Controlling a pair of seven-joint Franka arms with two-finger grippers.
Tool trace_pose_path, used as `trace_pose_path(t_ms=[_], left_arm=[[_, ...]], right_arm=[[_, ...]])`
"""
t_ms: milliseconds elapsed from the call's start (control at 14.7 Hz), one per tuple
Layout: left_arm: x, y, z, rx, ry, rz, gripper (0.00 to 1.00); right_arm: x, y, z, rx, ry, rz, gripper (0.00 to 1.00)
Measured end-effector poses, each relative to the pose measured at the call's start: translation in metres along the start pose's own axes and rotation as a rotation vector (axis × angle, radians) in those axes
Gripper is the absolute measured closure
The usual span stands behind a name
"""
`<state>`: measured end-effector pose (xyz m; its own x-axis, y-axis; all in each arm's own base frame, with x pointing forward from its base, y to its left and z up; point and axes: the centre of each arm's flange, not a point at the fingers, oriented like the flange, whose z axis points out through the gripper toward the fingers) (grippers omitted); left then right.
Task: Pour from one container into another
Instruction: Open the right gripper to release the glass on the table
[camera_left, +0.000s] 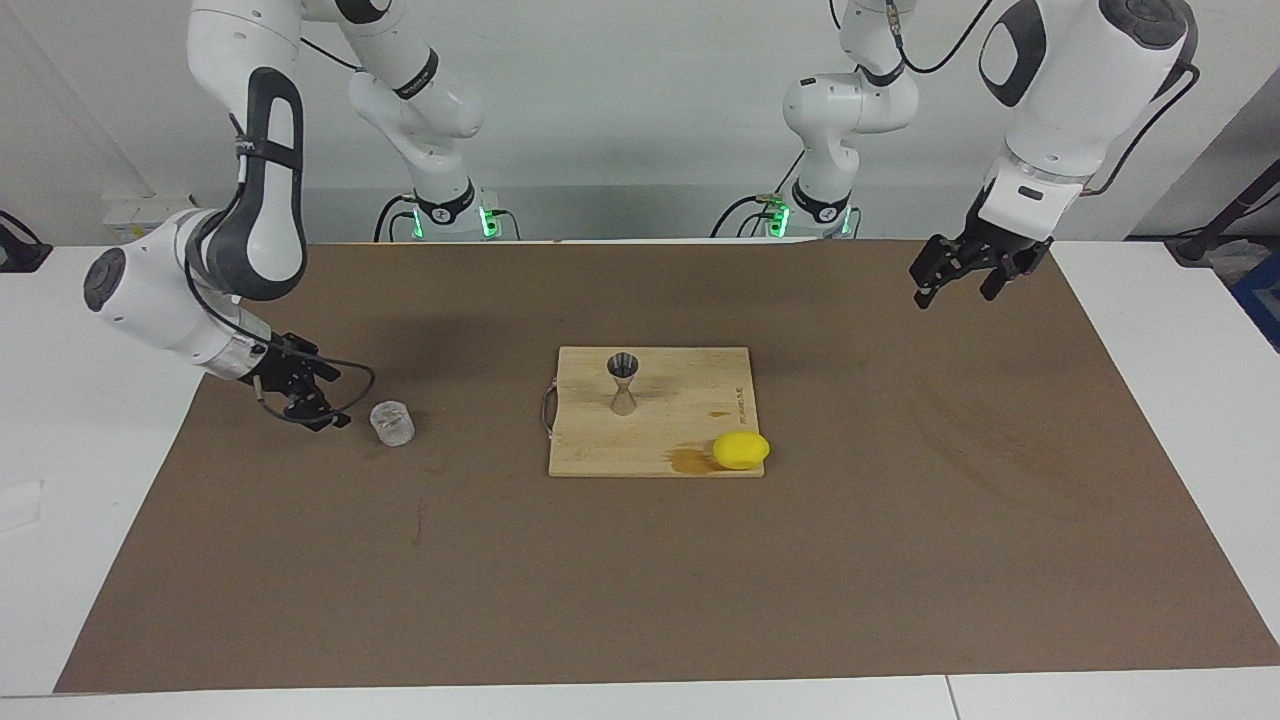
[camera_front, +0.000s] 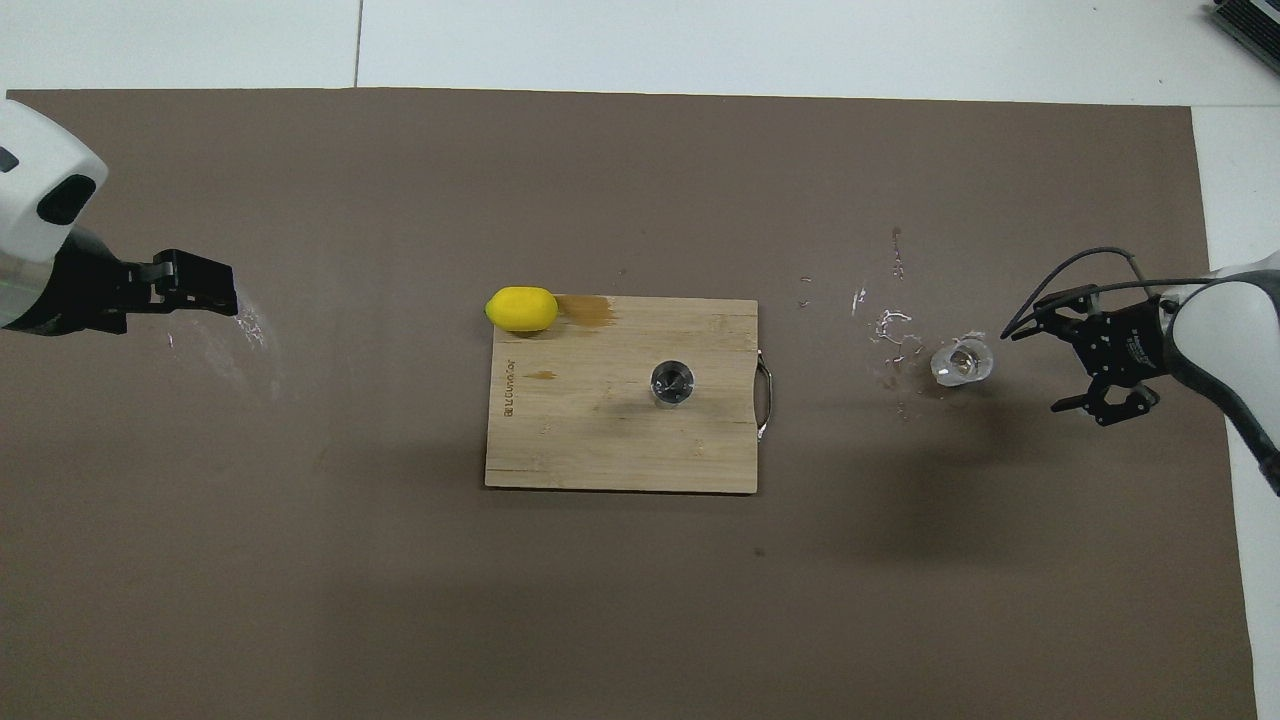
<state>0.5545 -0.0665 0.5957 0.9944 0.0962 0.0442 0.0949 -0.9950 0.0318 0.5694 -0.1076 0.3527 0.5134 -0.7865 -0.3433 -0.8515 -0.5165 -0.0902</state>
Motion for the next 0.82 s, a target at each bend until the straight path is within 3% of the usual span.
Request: trace_pose_path(t_ms=[477, 817], left_arm=[[0.001, -0.006, 0.000, 0.004, -0.003, -0.012, 0.00], [0.001, -0.005, 0.000, 0.004, -0.004, -0.010, 0.00]], right_arm=[[-0.068, -0.039, -0.037, -0.081, 0.124, -0.474, 0.00], [-0.140, -0.074, -0.071, -0.164, 0.184, -0.658, 0.00]])
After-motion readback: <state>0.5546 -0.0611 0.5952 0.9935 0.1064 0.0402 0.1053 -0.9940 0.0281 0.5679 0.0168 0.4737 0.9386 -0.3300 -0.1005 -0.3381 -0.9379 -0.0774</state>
